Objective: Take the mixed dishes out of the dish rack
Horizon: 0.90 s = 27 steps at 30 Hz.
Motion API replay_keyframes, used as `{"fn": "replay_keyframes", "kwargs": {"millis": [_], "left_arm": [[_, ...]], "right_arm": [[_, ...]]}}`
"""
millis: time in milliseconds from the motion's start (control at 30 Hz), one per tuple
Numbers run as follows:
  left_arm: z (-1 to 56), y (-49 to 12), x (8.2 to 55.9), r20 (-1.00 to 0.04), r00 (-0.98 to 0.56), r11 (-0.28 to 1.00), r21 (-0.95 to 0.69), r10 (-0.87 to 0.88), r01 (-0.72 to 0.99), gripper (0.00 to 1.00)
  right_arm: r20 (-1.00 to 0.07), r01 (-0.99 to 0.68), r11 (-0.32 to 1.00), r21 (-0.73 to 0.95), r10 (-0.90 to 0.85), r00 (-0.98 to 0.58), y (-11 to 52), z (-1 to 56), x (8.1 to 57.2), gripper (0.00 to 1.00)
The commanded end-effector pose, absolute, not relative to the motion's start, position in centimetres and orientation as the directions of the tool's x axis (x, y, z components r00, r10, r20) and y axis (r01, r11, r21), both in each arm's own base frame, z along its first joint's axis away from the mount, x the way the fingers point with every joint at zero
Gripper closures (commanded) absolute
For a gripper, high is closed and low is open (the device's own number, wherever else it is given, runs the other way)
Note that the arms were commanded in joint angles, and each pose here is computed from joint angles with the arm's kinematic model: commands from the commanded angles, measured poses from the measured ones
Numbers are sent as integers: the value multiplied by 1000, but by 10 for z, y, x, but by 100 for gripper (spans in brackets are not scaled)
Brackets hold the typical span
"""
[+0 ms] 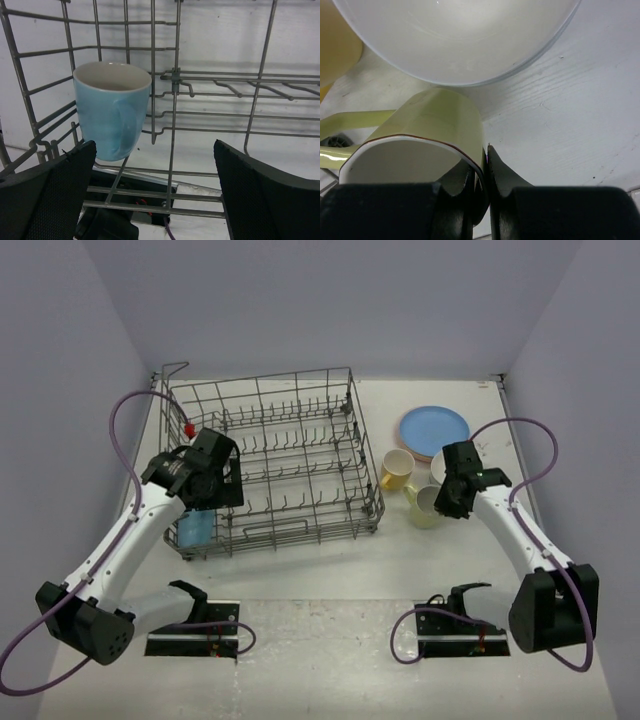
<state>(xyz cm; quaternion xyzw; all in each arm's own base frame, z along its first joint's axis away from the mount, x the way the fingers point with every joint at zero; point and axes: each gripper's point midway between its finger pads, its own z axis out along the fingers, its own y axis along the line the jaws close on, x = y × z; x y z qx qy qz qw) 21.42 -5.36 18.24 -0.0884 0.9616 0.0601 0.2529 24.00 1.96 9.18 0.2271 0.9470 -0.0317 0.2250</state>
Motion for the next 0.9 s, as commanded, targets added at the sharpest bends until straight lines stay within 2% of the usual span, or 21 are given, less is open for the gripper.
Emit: {"fn": "replay_keyframes", "kwargs": {"millis": [0, 133, 233, 267, 333, 367, 400, 467, 500, 567, 733, 867], "left_arm": [[168, -41, 194, -430, -892, 966, 141, -136, -216, 0], [157, -29, 185, -398, -909, 950, 216, -126, -227, 1], [155, -28, 190, -420, -896, 944, 216, -141, -250, 5], [153, -28, 191, -417, -898, 942, 224, -139, -250, 8], [146, -25, 189, -407, -902, 935, 243, -144, -259, 12], [143, -26, 189, -399, -906, 937, 240, -144, -254, 16], [140, -28, 188, -392, -909, 940, 233, -144, -250, 23], [136, -30, 188, -386, -912, 944, 227, -138, -238, 29], [136, -29, 188, -388, -911, 944, 228, -139, -241, 38], [135, -30, 188, -387, -912, 944, 230, -136, -238, 49], [133, -30, 189, -381, -915, 944, 234, -132, -233, 68], [137, -29, 190, -385, -913, 941, 240, -132, -237, 100]], "right_arm": [[-505, 501, 863, 61, 459, -730, 17, 95, 262, 98], [-490, 511, 859, 32, 459, -741, 17, 87, 264, 89], [-488, 507, 861, 44, 461, -741, 19, 86, 265, 80], [-486, 506, 861, 45, 462, -742, 20, 86, 264, 72], [-484, 505, 862, 49, 462, -743, 20, 87, 264, 62], [-485, 503, 863, 49, 461, -743, 20, 89, 263, 43], [-483, 499, 865, 55, 461, -745, 21, 91, 262, 35], [-493, 494, 866, 73, 462, -737, 23, 97, 263, 25], [-501, 483, 871, 94, 460, -733, 25, 102, 262, 21], [-521, 481, 869, 114, 464, -716, 26, 112, 264, 18], [-587, 476, 865, 159, 470, -659, 22, 146, 266, 9], [-623, 480, 858, 186, 480, -618, 20, 167, 266, 9]]}}
